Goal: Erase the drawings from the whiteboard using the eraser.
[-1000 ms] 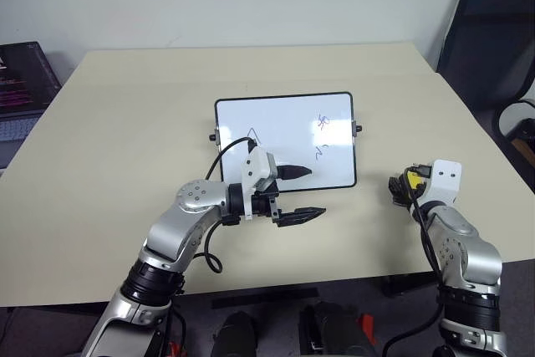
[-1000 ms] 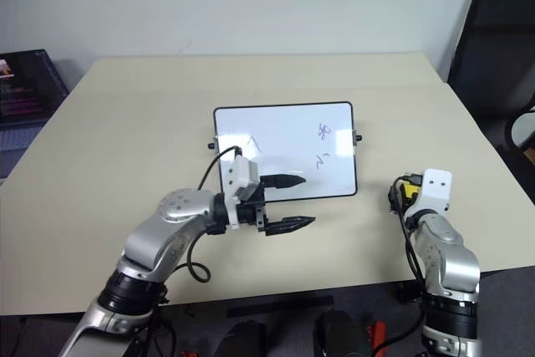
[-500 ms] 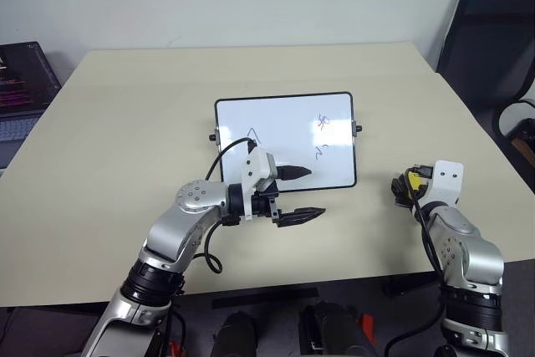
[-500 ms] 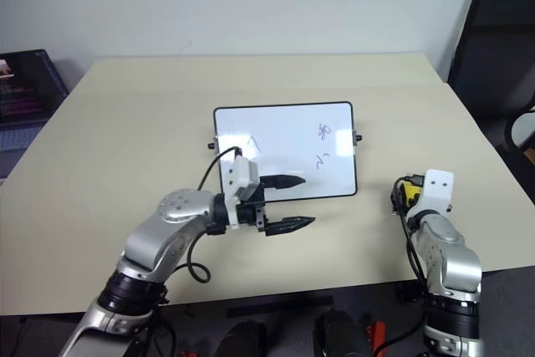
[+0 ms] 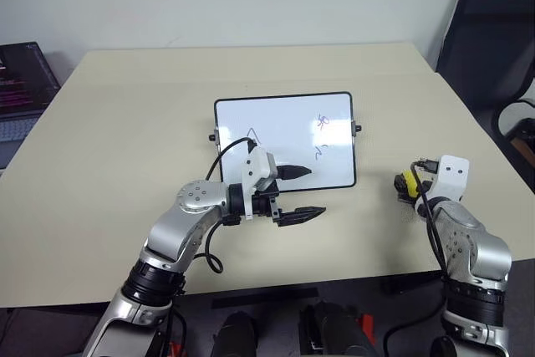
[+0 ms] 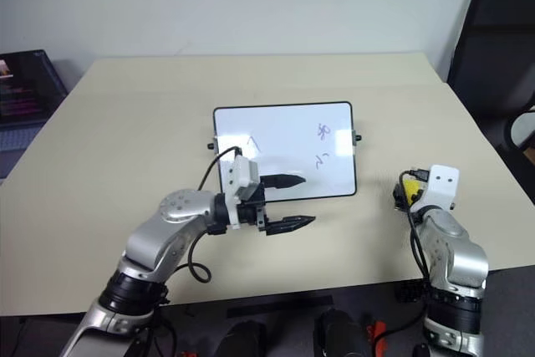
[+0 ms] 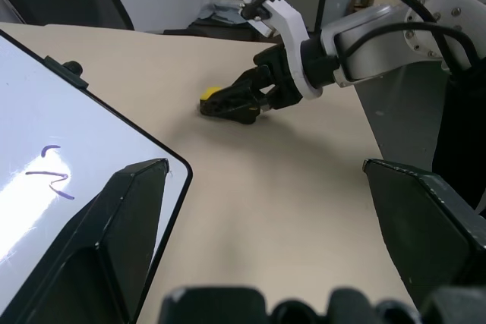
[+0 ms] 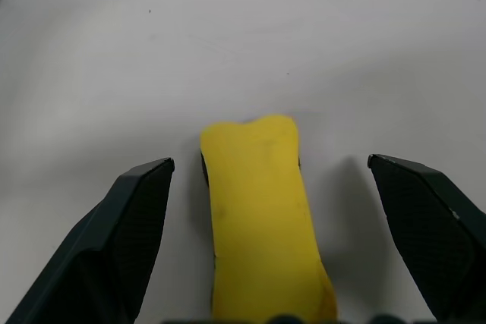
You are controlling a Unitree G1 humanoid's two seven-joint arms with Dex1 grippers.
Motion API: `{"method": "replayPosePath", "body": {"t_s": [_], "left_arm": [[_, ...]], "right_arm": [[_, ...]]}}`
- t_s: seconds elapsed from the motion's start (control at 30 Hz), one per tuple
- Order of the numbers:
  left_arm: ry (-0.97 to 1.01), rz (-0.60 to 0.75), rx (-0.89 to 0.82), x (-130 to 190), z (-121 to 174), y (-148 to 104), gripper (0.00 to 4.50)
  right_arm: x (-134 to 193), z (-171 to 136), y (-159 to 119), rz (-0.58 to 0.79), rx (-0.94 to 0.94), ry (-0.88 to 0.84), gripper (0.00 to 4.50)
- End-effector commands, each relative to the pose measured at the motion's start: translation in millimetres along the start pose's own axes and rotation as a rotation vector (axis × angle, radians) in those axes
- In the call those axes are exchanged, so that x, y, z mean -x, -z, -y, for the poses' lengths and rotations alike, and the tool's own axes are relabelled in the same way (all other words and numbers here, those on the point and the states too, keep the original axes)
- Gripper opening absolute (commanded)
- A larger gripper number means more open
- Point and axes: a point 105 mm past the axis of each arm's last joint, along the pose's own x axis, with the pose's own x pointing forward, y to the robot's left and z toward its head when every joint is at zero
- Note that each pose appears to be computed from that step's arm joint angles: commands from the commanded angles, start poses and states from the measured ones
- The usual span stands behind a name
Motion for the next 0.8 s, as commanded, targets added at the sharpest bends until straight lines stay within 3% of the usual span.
{"method": "replayPosePath", "body": {"t_s": [0.03, 0.8], "left_arm": [[-0.016, 0.037, -0.051, 2.3, -4.7, -13.6, 4.50], [-0.024, 0.035, -0.049, 2.3, -6.2, -12.0, 4.50]], "right_arm": [[2.3, 0.7, -9.8, 0.003, -0.084, 0.009, 4.39], [2.2, -1.4, -13.8, -0.015, -0.081, -0.001, 4.25]]}}
